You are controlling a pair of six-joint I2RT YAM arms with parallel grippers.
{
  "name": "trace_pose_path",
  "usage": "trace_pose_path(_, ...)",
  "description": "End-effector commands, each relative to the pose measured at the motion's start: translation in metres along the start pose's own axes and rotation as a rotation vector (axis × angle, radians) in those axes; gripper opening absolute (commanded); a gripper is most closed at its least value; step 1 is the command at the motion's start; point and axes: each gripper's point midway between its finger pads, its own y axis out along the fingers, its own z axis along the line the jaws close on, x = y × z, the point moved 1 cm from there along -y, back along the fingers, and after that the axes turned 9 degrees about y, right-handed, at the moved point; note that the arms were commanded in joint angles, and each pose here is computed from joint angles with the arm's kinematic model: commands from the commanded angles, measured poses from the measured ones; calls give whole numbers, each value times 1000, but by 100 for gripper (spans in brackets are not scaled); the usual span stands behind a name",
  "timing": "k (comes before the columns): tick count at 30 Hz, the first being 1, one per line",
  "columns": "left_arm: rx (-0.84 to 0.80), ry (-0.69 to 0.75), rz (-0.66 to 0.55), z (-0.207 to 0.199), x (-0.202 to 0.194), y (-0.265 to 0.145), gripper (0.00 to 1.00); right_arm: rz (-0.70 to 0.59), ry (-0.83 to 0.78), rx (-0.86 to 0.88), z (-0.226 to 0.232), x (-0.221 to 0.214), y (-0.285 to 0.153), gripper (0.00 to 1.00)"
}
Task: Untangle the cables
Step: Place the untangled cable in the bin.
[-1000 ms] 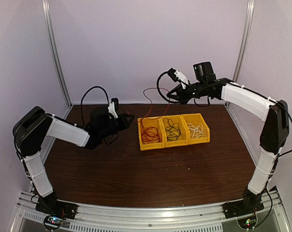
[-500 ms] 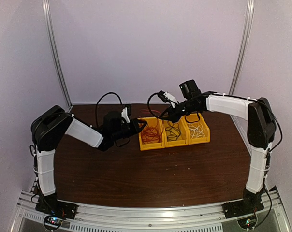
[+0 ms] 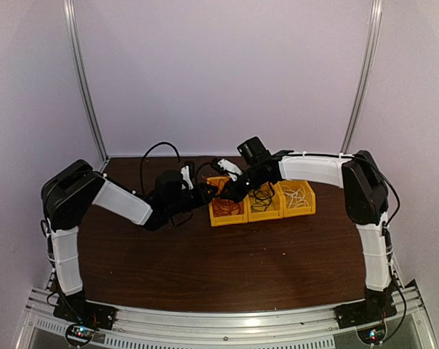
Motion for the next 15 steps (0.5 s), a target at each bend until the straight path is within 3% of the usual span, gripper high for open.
trace_pose_path(1, 5, 22, -51, -12, 21, -14, 25, 31, 48, -135, -26, -9, 8, 0)
trace_pose_path(7, 50, 22, 8, -10, 16, -30, 37, 35, 63, -205, -38, -14, 3, 0)
trace_pose_path(15, 205, -8, 3, 21, 21, -45, 44, 49, 84, -222, -40, -23, -1, 0)
